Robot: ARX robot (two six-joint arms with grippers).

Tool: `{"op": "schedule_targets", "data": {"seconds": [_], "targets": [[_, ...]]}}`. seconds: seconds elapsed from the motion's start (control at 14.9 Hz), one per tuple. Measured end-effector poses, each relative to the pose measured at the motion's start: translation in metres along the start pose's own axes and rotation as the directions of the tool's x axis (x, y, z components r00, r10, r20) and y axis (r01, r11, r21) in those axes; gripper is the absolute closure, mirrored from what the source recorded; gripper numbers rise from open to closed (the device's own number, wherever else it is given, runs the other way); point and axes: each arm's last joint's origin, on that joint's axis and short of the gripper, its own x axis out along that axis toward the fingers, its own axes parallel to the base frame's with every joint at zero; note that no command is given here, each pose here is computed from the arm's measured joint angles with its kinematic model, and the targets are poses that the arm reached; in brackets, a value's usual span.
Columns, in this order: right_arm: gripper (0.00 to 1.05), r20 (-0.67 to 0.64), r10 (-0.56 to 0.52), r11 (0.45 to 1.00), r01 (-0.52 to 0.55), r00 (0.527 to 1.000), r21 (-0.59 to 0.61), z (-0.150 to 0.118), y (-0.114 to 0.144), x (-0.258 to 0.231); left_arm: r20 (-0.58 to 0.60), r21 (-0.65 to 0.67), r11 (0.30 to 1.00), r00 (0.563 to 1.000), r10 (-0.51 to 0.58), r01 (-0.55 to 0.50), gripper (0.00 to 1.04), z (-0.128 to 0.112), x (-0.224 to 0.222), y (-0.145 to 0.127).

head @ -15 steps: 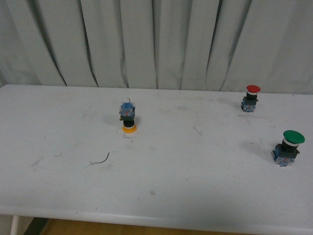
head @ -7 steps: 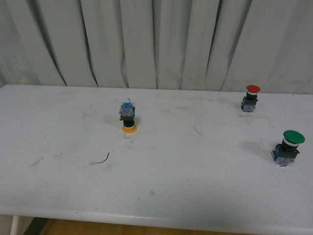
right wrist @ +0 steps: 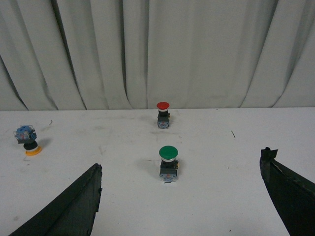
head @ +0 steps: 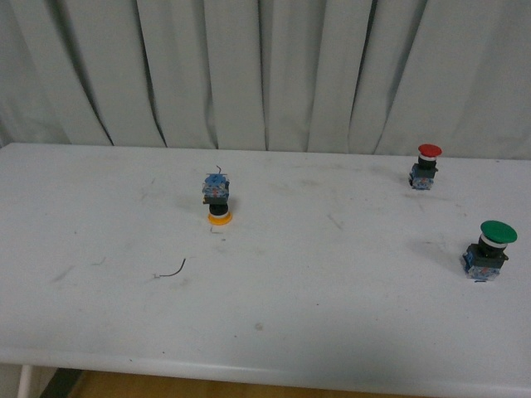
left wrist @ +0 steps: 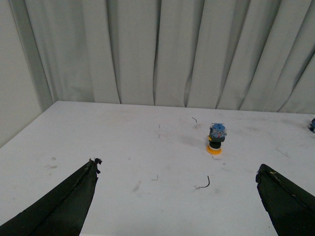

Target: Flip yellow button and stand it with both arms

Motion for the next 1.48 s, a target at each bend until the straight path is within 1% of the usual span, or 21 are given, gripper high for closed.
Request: {"op": "schedule_targets", "data": {"seconds": [0.27, 0.34, 0.4, 0.47, 0.54, 0.67, 0.81, 0.88, 0.94, 1.01, 1.08, 1.28, 1.48], "targets": [[0.06, 0.000, 0.000, 1.000, 0.000, 1.000, 0.000, 0.000, 0.000, 0.000, 0.000, 0.000, 1.000, 1.000, 0.000, 0.000, 0.07, 0.000, 0.000, 0.000], [0.06, 0.000, 0.000, 1.000, 0.000, 1.000, 0.000, 0.000, 0.000, 0.000, -0.089, -0.019, 1.000, 0.996, 0.017, -0.019, 0.07, -0.002, -0.001, 0.000], [0.06, 0.000, 0.000, 1.000, 0.000, 1.000, -0.001, 0.000, 0.000, 0.000, -0.313, -0.055, 0.995, 0.947, 0.065, -0.086, 0.07, 0.002, 0.001, -0.004], [0.06, 0.001, 0.001, 1.000, -0.001, 1.000, 0.000, 0.000, 0.000, 0.000, -0.390, -0.081, 0.990, 0.918, 0.075, -0.116, 0.07, 0.008, 0.002, -0.009], [0.06, -0.001, 0.000, 1.000, 0.000, 1.000, 0.000, 0.000, 0.000, 0.000, -0.376, -0.115, 0.983, 0.922, 0.094, -0.147, 0.07, 0.013, 0.001, -0.014], [0.06, 0.000, 0.000, 1.000, 0.000, 1.000, 0.000, 0.000, 0.000, 0.000, -0.303, -0.177, 0.973, 0.949, 0.088, -0.147, 0.07, 0.031, 0.010, -0.026], [0.06, 0.000, 0.000, 1.000, 0.000, 1.000, 0.000, 0.000, 0.000, 0.000, -0.299, -0.168, 0.981, 0.953, 0.044, -0.098, 0.07, 0.040, 0.037, -0.044], [0.06, 0.000, 0.000, 1.000, 0.000, 1.000, 0.000, 0.000, 0.000, 0.000, -0.282, -0.155, 0.984, 0.959, 0.036, -0.083, 0.07, 0.051, 0.059, -0.053], [0.06, 0.000, 0.000, 1.000, 0.000, 1.000, 0.000, 0.000, 0.000, 0.000, -0.252, -0.146, 0.988, 0.967, 0.021, -0.059, 0.07, 0.065, 0.085, -0.062], [0.06, 0.000, 0.000, 1.000, 0.000, 1.000, 0.000, 0.000, 0.000, 0.000, -0.240, -0.126, 0.991, 0.971, 0.004, -0.035, 0.07, 0.075, 0.109, -0.071], [0.06, 0.000, 0.000, 1.000, 0.000, 1.000, 0.000, 0.000, 0.000, 0.000, -0.254, -0.089, 0.996, 0.967, -0.008, -0.015, 0.07, 0.081, 0.143, -0.081], [0.06, 0.000, 0.000, 1.000, 0.000, 1.000, 0.000, 0.000, 0.000, 0.000, -0.384, -0.001, 0.999, 0.923, -0.041, 0.044, 0.07, 0.071, 0.224, -0.110], [0.06, 0.000, 0.000, 1.000, 0.000, 1.000, 0.000, 0.000, 0.000, 0.000, -0.433, 0.033, 0.995, 0.898, -0.074, 0.098, 0.07, 0.063, 0.283, -0.140]]}}
